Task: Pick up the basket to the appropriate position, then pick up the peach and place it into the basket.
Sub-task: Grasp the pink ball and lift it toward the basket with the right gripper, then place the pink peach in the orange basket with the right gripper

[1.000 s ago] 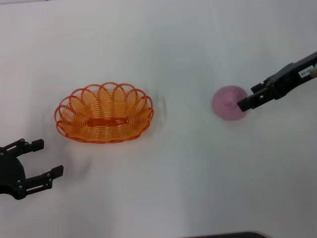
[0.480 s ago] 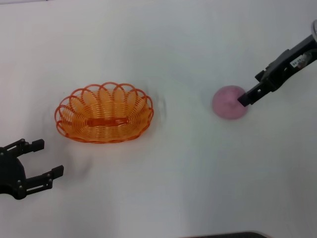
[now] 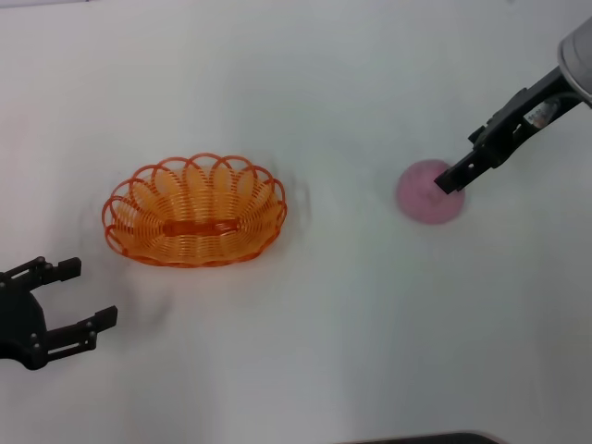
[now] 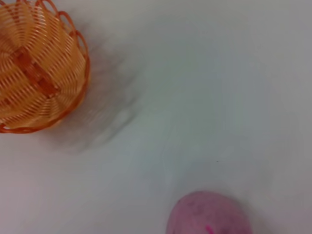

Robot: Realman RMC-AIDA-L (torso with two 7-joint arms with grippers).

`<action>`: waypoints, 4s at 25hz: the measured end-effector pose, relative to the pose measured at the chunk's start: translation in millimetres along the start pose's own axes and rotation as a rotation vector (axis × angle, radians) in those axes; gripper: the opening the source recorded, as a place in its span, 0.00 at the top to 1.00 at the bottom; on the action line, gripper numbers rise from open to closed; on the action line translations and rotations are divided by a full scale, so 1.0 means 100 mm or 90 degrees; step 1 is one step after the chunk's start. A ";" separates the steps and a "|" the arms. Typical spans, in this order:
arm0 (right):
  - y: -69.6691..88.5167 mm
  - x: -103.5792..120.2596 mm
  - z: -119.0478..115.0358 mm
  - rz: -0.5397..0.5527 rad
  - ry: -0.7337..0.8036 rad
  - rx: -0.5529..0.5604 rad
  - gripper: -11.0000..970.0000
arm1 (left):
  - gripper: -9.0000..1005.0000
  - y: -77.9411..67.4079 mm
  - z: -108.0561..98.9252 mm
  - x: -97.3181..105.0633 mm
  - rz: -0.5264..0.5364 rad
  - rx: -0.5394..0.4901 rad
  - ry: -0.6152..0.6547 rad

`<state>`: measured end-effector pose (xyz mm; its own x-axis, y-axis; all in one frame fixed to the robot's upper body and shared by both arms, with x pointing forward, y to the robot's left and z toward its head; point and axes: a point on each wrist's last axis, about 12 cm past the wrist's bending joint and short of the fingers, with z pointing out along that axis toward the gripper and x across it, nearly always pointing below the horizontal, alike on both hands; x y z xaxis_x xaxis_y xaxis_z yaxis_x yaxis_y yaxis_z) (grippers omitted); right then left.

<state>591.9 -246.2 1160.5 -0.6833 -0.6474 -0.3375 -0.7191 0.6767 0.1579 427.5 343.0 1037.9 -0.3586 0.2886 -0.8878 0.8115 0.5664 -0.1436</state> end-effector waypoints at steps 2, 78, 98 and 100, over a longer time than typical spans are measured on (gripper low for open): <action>0.00 -0.01 0.04 -0.001 0.003 0.005 0.03 | 0.17 0.00 0.00 0.00 -0.001 0.000 0.000; 0.08 0.17 0.10 -0.001 -0.208 -0.127 0.55 | 0.17 0.02 0.00 0.02 -0.004 -0.013 0.009; 0.52 -0.49 0.32 -0.119 -0.246 -0.209 0.55 | 0.18 0.02 0.00 0.02 -0.004 -0.012 0.008; 0.58 -0.57 0.34 -0.136 -0.248 -0.213 0.54 | 0.18 0.02 0.00 0.01 -0.003 -0.011 0.008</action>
<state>593.3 -158.0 1157.5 -0.4664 -0.5376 -0.7025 -0.8808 0.3550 0.3132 428.8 344.3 1036.2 -0.3683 0.2948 -0.8817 0.8016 0.5811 -0.1406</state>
